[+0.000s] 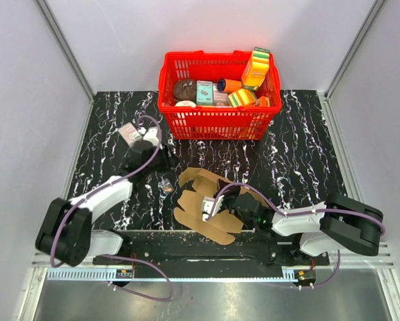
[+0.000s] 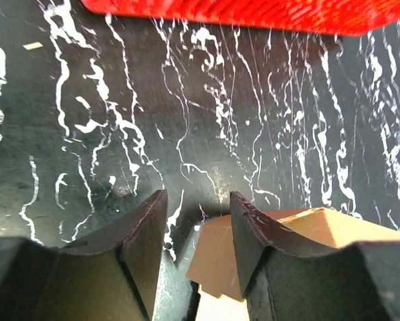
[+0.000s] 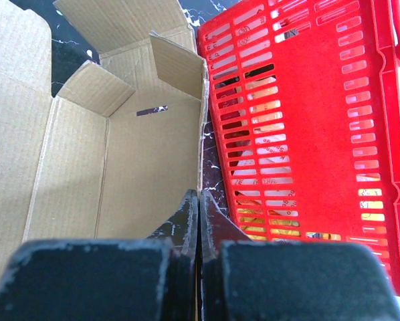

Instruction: Fold the paper box

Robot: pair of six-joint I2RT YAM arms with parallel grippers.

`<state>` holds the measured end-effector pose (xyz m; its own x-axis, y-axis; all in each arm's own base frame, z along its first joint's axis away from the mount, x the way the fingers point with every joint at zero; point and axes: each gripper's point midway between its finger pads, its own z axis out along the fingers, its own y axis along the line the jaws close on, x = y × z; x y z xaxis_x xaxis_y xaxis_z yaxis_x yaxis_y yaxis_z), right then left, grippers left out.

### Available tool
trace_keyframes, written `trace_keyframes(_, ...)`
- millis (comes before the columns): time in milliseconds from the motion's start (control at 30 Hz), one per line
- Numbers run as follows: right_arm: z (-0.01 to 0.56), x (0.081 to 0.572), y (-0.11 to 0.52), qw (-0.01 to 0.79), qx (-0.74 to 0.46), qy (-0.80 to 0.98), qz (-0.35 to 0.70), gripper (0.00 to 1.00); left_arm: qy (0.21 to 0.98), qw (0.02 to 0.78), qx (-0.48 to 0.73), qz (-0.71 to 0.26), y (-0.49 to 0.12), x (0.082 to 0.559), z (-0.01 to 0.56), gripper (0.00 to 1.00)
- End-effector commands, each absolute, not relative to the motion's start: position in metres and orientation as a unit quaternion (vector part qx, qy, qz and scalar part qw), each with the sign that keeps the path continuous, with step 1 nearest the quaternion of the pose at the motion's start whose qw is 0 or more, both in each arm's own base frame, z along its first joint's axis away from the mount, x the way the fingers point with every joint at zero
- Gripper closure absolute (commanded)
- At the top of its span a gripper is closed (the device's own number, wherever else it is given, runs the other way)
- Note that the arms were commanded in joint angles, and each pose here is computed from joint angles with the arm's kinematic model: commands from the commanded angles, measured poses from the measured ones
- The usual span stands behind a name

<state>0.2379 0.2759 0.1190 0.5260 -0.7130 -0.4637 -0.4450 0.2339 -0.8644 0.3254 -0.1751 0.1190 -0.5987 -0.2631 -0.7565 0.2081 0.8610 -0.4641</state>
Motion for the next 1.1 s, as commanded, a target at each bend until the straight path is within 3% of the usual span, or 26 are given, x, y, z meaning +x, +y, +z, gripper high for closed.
trace_keyframes(0,0.127,0.238,0.279,0.637,-0.600,0.472,-0.109,1.00,0.843,0.437,0.030,-0.312,-0.203,0.338,0.125,0.55)
trace_keyframes(567,0.125,0.239,0.280,0.633,-0.601,0.474,-0.110,1.00,0.861,0.369,0.138,-0.321,-0.248,0.312,0.086,0.62)
trace_keyframes(1067,0.119,0.237,0.280,0.625,-0.610,0.474,-0.111,1.00,0.859,0.364,0.161,-0.322,-0.251,0.277,0.076,0.66)
